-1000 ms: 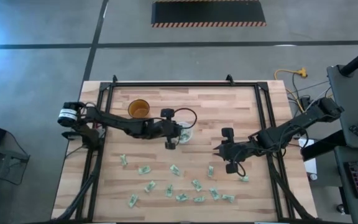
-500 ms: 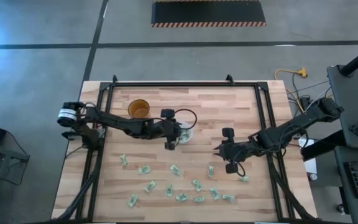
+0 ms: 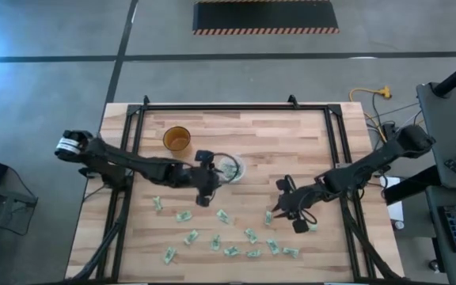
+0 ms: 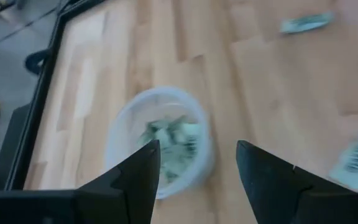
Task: Pick and place Stevia / Truvia into bins
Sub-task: Put the stevia packet into the transparent container
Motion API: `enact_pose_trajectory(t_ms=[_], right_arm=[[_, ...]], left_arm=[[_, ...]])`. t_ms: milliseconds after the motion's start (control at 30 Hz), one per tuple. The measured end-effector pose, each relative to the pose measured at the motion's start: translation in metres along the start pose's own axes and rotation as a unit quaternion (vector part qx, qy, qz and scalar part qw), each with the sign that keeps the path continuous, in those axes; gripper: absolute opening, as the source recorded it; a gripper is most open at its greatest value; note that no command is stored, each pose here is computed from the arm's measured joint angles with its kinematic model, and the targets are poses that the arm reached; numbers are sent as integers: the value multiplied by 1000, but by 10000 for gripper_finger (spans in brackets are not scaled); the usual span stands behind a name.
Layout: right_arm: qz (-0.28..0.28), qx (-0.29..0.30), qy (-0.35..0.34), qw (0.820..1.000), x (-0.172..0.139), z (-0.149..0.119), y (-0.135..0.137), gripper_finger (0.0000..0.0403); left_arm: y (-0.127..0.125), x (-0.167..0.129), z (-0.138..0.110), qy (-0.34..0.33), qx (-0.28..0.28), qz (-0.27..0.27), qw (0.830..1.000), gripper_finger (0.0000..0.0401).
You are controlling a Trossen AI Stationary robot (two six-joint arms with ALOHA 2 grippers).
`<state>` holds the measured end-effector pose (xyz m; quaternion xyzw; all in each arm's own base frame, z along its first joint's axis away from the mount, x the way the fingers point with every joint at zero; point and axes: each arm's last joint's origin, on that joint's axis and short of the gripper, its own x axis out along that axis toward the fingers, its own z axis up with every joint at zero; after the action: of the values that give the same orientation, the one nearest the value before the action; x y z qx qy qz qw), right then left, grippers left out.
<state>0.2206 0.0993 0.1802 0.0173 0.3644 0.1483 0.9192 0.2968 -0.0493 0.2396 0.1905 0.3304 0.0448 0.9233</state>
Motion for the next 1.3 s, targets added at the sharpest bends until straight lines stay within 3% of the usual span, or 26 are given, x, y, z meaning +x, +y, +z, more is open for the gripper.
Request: enact_pose_trajectory(t_ms=[267,533,967,1300], right_arm=[[1,0,-4,1000,31,-8,-1,97],[-19,20,41,999,63,-15,-9,141],[-36,89,93,991,61,-20,-13,210],[-53,86,123,987,64,-27,-14,202]], left_arm=[[-17,-25,4,-12,27,-30,999,195],[-20,-37,3,-10,29,-41,999,195],[-21,-37,0,0,34,-43,999,195],[-21,-37,-1,6,26,-43,999,195]])
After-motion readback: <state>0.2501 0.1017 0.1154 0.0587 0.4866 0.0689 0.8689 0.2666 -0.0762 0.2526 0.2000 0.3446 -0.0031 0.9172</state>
